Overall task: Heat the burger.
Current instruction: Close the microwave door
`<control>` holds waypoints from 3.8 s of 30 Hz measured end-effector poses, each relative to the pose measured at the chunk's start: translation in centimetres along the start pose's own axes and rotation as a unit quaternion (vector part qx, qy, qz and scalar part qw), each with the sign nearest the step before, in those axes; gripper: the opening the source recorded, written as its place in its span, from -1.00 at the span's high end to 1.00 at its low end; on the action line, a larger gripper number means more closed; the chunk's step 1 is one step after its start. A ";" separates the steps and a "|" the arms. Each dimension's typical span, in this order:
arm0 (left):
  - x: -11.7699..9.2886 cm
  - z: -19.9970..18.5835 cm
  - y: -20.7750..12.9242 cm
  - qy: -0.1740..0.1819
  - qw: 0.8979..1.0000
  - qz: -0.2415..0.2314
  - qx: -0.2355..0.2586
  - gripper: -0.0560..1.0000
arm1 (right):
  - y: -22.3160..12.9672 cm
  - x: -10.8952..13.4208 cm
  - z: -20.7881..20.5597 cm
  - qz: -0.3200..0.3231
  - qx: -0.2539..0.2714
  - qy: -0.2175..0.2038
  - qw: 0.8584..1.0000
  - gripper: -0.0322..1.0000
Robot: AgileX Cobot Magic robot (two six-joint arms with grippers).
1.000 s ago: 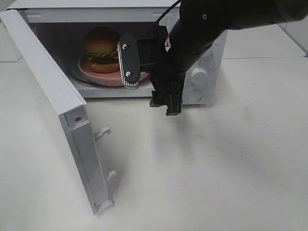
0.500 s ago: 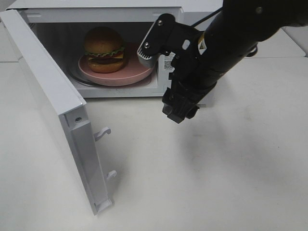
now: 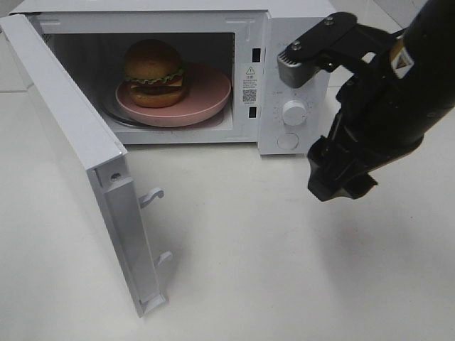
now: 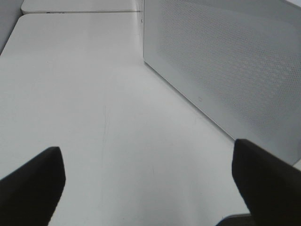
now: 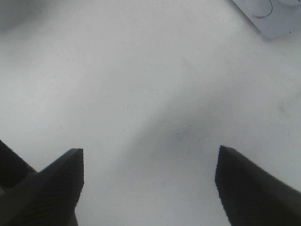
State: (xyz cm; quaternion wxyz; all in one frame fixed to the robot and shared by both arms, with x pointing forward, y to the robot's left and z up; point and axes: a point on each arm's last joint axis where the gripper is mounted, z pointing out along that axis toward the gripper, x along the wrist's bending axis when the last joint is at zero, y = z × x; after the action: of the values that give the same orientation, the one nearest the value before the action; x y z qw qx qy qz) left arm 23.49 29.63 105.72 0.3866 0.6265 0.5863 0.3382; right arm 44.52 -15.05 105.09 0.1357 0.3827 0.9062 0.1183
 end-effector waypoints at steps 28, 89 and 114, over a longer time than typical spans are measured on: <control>0.0 0.0 0.0 0.000 1.000 0.000 0.000 -0.77 | -12.3 -1.9 -4.2 0.164 -0.013 -0.034 0.986 -0.52; 0.0 0.0 0.0 0.000 1.000 0.000 0.000 -0.77 | -24.6 3.1 -9.0 0.316 -0.310 -0.189 0.877 -0.52; 0.0 0.0 0.0 0.000 1.000 0.000 0.000 -0.77 | -24.6 3.1 -9.0 0.316 -0.310 -0.189 0.877 -0.51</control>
State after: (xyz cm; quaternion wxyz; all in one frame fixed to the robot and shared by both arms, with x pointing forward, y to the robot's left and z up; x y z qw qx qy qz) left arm 23.49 29.63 105.72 0.3866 0.6265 0.5863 0.3382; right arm 23.14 -30.54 105.16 0.3718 0.6018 0.6112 0.3549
